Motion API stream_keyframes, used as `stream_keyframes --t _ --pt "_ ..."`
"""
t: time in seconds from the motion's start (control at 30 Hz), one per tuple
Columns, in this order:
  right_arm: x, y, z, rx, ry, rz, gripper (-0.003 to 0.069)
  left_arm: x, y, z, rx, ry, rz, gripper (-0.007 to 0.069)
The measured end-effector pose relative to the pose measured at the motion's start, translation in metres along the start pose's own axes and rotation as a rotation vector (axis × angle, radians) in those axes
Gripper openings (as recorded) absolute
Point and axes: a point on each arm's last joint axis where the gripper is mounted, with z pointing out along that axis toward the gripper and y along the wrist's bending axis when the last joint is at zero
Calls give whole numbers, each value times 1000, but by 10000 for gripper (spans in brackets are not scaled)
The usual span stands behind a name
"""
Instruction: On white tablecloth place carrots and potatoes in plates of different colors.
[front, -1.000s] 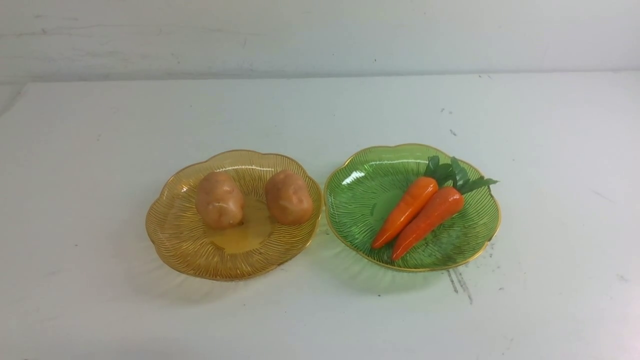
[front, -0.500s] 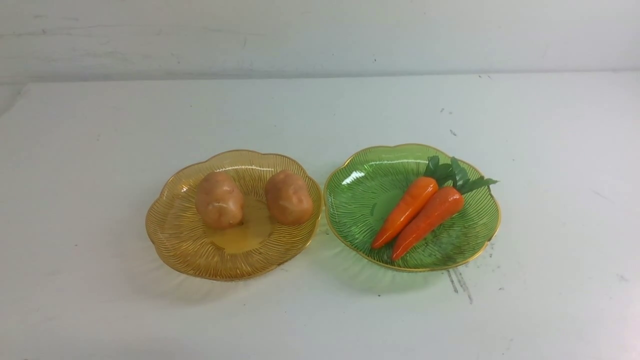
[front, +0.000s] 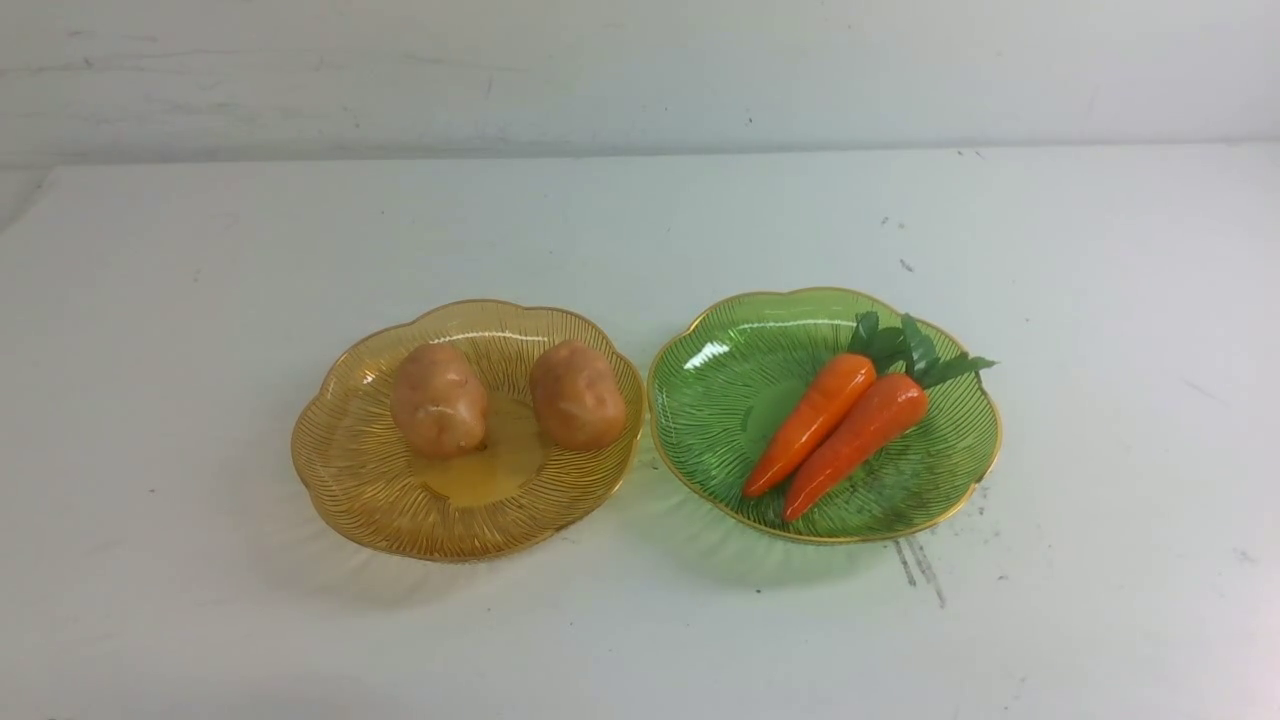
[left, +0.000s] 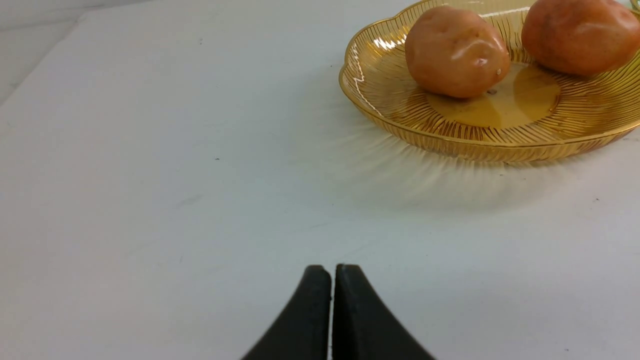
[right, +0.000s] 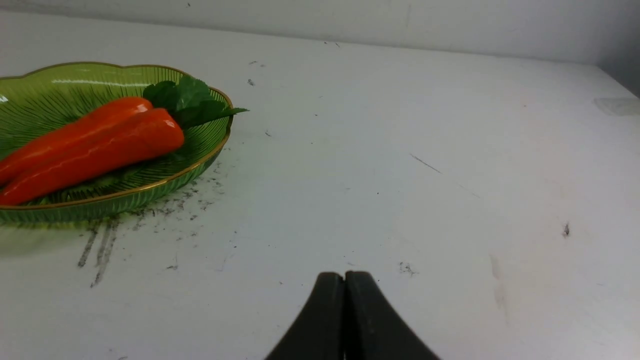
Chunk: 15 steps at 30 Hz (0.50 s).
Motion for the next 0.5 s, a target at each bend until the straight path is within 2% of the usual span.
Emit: stream_keyframes --t 0.5 --pt "0 0 0 0 0 5 -15 0 0 0 0 0 0 -3"
